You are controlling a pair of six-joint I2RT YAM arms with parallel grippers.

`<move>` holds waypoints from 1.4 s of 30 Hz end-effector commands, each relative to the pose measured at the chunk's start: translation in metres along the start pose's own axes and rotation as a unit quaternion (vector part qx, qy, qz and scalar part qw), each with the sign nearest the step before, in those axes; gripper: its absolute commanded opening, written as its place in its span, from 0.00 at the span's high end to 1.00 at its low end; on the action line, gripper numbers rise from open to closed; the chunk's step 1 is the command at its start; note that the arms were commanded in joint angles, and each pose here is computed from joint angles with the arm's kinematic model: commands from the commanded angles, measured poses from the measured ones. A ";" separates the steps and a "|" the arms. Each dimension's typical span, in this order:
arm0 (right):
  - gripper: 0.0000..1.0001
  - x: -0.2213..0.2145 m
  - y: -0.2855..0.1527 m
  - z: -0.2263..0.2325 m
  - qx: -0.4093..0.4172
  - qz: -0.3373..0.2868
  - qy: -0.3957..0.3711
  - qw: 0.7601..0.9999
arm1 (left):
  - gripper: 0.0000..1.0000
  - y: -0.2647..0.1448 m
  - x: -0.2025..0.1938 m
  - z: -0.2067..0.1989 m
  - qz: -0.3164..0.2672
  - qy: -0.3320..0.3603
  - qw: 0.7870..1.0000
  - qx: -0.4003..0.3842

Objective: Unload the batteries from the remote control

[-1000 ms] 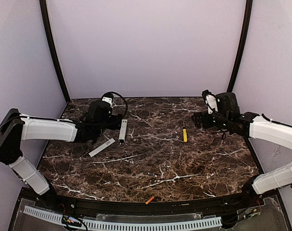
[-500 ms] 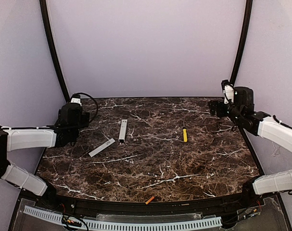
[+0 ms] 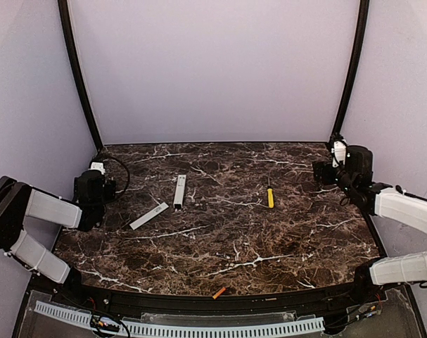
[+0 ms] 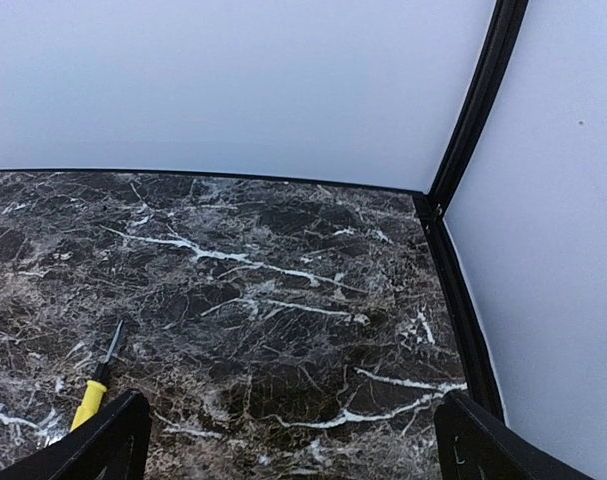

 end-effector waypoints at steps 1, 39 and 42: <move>0.01 0.004 -0.004 -0.009 -0.035 -0.058 -0.045 0.997 | 0.02 0.001 0.003 -0.004 -0.036 -0.053 0.996 -0.056; 0.01 -0.078 0.039 -0.028 0.029 -0.125 0.005 0.992 | 0.01 0.011 -0.027 -0.014 -0.026 -0.096 0.981 -0.166; 0.01 -0.077 0.039 -0.028 0.028 -0.129 0.005 0.991 | 0.02 0.011 -0.026 -0.014 -0.026 -0.097 0.981 -0.167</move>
Point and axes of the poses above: each gripper's point midway between its finger pads, its own y axis out along the fingers, its own z axis along the line the jaws close on, x = y × z, the point moved 1 cm from there along -y, back along the fingers, and after that the axes turned 14 degrees about -y, right-handed, at the moved point
